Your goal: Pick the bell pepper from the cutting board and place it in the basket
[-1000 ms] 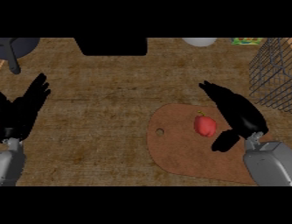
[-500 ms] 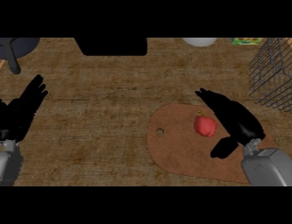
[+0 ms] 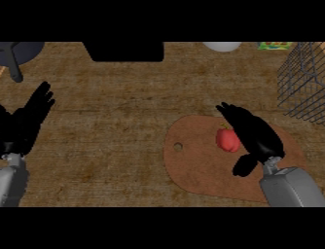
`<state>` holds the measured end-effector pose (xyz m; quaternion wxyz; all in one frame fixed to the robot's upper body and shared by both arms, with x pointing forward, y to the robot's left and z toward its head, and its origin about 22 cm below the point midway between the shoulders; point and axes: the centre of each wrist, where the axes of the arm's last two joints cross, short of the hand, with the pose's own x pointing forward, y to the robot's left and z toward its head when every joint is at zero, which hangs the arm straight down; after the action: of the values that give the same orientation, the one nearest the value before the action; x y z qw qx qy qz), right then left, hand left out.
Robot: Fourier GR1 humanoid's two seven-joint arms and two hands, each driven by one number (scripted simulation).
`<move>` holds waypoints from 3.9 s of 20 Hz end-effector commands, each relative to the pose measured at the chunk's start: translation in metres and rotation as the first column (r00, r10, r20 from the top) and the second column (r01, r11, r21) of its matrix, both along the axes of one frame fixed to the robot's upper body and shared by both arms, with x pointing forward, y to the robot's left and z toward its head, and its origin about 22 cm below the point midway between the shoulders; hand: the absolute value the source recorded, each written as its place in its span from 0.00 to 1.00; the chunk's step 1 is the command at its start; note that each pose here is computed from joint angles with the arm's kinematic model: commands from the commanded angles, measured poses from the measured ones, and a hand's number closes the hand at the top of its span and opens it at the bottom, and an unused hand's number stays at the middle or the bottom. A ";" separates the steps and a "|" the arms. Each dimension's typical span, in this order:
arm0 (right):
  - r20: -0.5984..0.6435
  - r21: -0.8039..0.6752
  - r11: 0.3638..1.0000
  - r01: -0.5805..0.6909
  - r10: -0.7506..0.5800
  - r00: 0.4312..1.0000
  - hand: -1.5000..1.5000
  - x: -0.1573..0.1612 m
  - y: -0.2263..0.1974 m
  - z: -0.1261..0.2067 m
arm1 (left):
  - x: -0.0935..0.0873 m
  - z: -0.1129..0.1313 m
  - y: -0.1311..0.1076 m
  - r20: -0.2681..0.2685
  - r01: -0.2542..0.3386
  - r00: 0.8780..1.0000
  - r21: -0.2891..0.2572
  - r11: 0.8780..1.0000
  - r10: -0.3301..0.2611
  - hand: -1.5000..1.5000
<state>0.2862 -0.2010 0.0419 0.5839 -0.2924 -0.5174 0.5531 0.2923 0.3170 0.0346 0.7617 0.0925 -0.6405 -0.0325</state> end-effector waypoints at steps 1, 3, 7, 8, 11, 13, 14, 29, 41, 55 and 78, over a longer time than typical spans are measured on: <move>0.011 -0.045 0.999 -0.019 0.019 1.000 0.00 0.007 0.018 -0.011 | 0.010 -0.012 -0.002 -0.008 0.013 1.000 -0.013 1.000 -0.013 0.50; -0.033 -0.144 0.986 -0.084 0.080 0.996 1.00 0.006 0.006 -0.012 | 0.009 0.004 -0.011 -0.028 0.032 0.999 -0.014 0.999 -0.033 0.50; -0.005 -0.132 0.988 -0.074 0.074 0.997 1.00 0.005 0.023 -0.020 | 0.002 0.007 0.012 0.007 0.012 1.000 0.005 1.000 -0.012 0.50; -0.014 -0.133 0.988 -0.075 0.073 0.997 1.00 0.010 0.018 -0.041 | -0.002 0.002 -0.006 -0.013 0.001 1.000 -0.012 1.000 -0.001 0.50; -0.015 -0.148 0.984 -0.101 0.100 0.995 1.00 0.008 -0.006 -0.046 | -0.003 0.010 0.010 -0.010 0.006 1.000 -0.003 1.000 -0.006 0.50; -0.019 -0.141 0.985 -0.097 0.095 0.995 1.00 0.003 0.026 -0.043 | 0.007 0.016 0.008 -0.023 0.005 1.000 -0.009 1.000 -0.006 0.50; -0.022 -0.079 0.993 -0.087 0.085 0.996 1.00 0.004 0.038 -0.026 | 0.005 0.013 0.005 -0.005 -0.006 1.000 -0.004 1.000 0.006 0.50; 0.035 0.531 0.848 0.003 -0.026 0.999 1.00 -0.154 0.076 -0.003 | -0.011 -0.006 0.001 -0.022 -0.007 1.000 -0.019 1.000 0.006 0.50; 0.329 0.648 0.762 0.004 -0.284 0.901 1.00 -0.195 0.045 0.117 | -0.004 0.016 0.002 -0.023 -0.016 1.000 -0.006 1.000 0.016 0.50; 0.426 0.623 0.774 0.110 -0.454 0.783 1.00 -0.130 0.029 0.187 | -0.005 0.009 0.004 -0.011 0.004 1.000 0.006 1.000 -0.004 0.50; 0.466 0.545 0.747 0.382 -0.648 0.603 1.00 0.005 -0.147 0.170 | -0.004 -0.005 -0.004 -0.006 0.005 1.000 -0.001 1.000 -0.005 0.50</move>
<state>0.2874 -0.3139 0.2353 0.5565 -0.4685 -0.6748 0.1243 0.2914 0.3147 0.0429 0.7648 0.0869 -0.6375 -0.0328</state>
